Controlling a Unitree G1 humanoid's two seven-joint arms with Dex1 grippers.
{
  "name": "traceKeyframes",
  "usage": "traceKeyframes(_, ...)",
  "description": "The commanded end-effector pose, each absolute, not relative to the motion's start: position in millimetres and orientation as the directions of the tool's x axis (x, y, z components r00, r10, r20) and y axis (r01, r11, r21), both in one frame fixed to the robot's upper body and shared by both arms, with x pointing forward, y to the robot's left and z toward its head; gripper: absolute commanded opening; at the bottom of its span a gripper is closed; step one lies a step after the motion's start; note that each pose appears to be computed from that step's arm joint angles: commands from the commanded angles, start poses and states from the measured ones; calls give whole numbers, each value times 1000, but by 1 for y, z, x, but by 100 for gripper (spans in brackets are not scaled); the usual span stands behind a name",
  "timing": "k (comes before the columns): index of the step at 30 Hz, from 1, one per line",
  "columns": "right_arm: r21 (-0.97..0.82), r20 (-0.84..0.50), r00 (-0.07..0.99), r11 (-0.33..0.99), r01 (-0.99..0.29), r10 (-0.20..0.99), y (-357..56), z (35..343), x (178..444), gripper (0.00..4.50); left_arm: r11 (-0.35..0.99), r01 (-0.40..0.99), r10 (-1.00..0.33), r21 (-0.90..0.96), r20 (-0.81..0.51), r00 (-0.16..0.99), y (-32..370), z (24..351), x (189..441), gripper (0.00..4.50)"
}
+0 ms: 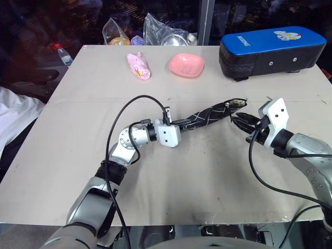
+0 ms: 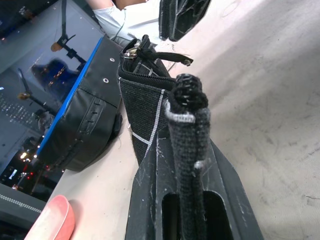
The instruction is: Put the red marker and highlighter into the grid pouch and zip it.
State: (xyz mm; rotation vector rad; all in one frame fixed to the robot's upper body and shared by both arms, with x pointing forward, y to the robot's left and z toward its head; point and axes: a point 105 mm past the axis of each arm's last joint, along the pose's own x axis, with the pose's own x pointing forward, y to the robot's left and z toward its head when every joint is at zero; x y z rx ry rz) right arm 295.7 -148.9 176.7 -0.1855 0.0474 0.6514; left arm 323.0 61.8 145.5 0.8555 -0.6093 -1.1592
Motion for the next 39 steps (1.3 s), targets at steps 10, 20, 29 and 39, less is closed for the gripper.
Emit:
traceKeyframes(10,-86,7,830,827,-555,558,-119,190,298,278,157,510,-956,846,0,294,60,152,323,0)
traceKeyframes(20,-169,-7,870,857,-487,494,-124,180,305,203,160,511,-955,844,1,296,60,152,322,0)
traceKeyframes(29,-216,3,892,871,-440,452,-131,180,312,2,161,511,-955,844,2,298,60,152,322,0)
traceKeyframes(39,-295,91,951,920,-258,296,-163,196,324,2,161,516,-953,842,-3,303,62,150,323,0)
